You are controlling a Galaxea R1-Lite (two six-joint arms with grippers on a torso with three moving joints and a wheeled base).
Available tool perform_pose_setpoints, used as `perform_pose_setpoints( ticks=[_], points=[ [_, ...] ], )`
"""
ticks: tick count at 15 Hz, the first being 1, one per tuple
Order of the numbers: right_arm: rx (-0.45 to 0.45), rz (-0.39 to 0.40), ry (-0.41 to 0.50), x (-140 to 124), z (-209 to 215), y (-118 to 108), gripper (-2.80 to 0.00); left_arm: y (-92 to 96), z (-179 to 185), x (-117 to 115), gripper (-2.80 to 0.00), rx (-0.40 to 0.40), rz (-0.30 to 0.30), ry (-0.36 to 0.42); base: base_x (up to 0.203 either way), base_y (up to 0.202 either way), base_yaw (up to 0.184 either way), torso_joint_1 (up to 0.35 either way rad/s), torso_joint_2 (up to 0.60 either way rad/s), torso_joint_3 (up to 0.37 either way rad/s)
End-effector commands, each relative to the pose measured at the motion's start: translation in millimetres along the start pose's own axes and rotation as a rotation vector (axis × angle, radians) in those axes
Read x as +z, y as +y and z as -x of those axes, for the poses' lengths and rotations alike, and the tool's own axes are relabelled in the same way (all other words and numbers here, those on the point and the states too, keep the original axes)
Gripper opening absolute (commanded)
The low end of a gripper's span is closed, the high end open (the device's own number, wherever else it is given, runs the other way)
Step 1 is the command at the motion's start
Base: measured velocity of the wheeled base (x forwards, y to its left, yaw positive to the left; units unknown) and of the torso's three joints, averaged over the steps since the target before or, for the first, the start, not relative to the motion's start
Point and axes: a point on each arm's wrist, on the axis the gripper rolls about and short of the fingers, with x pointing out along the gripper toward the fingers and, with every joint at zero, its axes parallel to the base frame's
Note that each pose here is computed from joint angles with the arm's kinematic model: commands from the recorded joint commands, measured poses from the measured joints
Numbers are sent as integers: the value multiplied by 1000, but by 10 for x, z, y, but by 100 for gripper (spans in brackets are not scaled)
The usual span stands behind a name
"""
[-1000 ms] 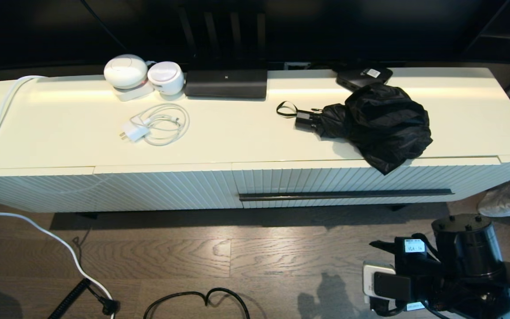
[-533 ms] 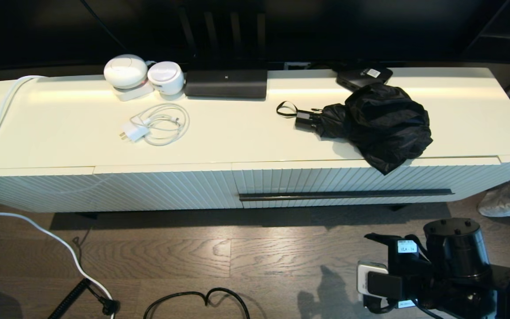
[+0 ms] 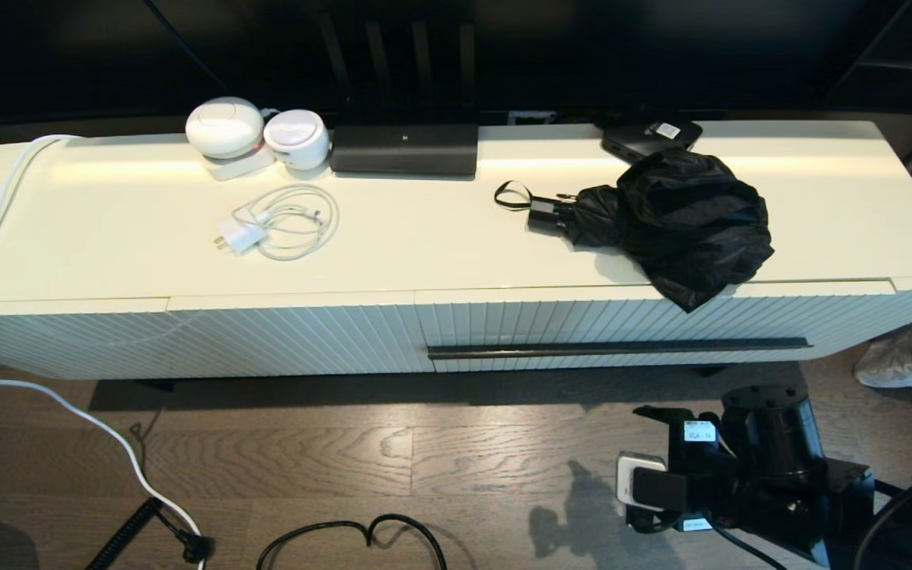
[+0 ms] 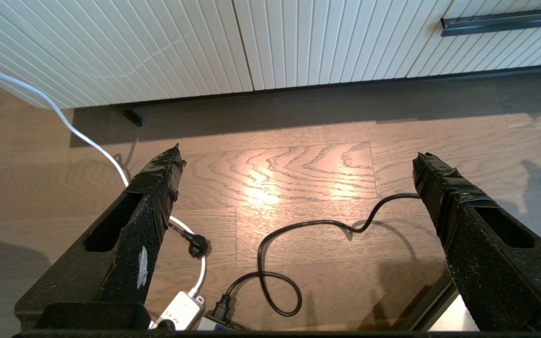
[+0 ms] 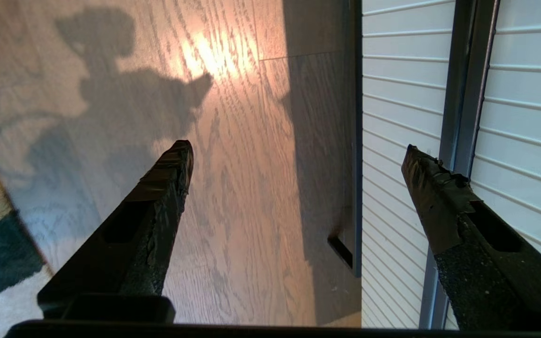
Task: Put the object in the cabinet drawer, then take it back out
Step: Open the drawer
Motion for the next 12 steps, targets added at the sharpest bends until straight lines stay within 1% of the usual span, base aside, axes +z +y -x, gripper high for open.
perform_pose_setpoints(
  ticks=[1, 3, 9, 12],
  points=[
    [-3, -1, 2, -21, -108, -26, 0, 0, -1, 0, 0, 0, 0, 2, 0, 0, 0, 0, 0, 0],
    [-31, -11, -1, -36, -150, -98, 0, 0, -1, 0, 0, 0, 0, 2, 0, 0, 0, 0, 0, 0],
    [-47, -31, -9, -125, -214, -190, 0, 0, -1, 0, 0, 0, 0, 2, 0, 0, 0, 0, 0, 0],
    [-62, -34, -49, -117, -298, -247, 0, 0, -1, 0, 0, 0, 0, 1, 0, 0, 0, 0, 0, 0]
  ],
)
